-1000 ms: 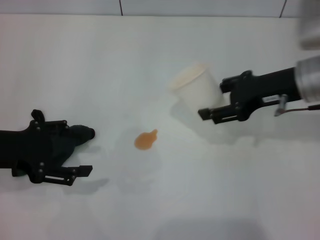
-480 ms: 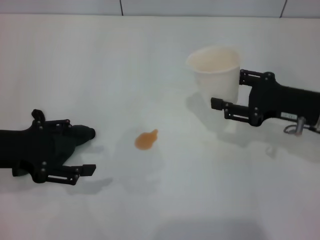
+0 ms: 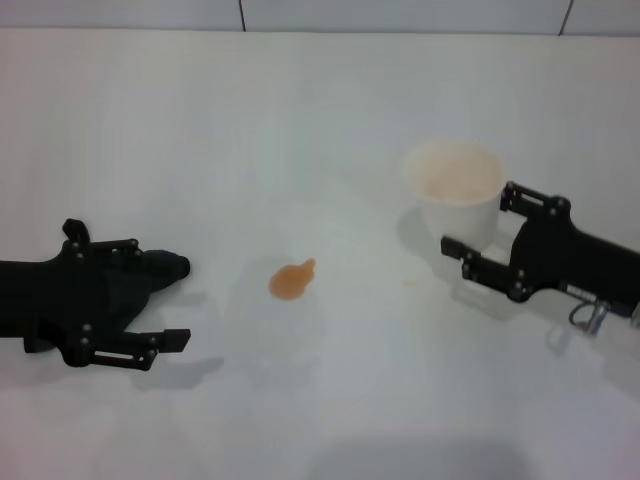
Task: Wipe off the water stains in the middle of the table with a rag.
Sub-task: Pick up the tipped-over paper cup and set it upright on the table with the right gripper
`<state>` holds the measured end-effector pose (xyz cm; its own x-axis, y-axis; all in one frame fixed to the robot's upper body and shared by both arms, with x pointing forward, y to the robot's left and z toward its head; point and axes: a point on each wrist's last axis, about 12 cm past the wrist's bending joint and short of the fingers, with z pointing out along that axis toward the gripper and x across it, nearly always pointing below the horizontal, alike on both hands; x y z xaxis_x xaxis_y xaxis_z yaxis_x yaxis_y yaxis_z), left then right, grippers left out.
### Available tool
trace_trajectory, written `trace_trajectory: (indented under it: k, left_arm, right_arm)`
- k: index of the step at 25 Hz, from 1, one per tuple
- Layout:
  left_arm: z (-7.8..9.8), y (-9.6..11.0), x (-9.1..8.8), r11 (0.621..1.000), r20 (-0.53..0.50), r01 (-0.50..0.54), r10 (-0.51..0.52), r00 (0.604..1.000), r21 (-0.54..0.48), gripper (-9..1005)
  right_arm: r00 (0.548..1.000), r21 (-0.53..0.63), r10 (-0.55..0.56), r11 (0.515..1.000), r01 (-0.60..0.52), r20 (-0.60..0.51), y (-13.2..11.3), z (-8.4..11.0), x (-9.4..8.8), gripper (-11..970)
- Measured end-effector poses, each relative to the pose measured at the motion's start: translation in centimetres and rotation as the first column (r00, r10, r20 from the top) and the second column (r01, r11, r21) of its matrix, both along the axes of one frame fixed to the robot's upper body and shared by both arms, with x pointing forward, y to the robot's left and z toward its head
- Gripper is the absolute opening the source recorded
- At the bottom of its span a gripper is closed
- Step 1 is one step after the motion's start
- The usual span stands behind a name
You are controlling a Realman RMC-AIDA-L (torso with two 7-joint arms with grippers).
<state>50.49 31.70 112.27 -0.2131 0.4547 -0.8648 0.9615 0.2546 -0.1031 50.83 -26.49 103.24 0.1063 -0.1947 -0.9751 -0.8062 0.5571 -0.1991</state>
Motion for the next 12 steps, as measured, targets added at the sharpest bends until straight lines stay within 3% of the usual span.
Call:
trace_trajectory:
  k: [12]
  left_arm:
    - [0.0,0.0,0.1,1.000,0.004,-0.005,0.005,1.000,0.002,827]
  right_arm:
    - [0.998,-0.098,-0.053,0.994,0.051,-0.016,-0.3,-2.4,-1.7,642]
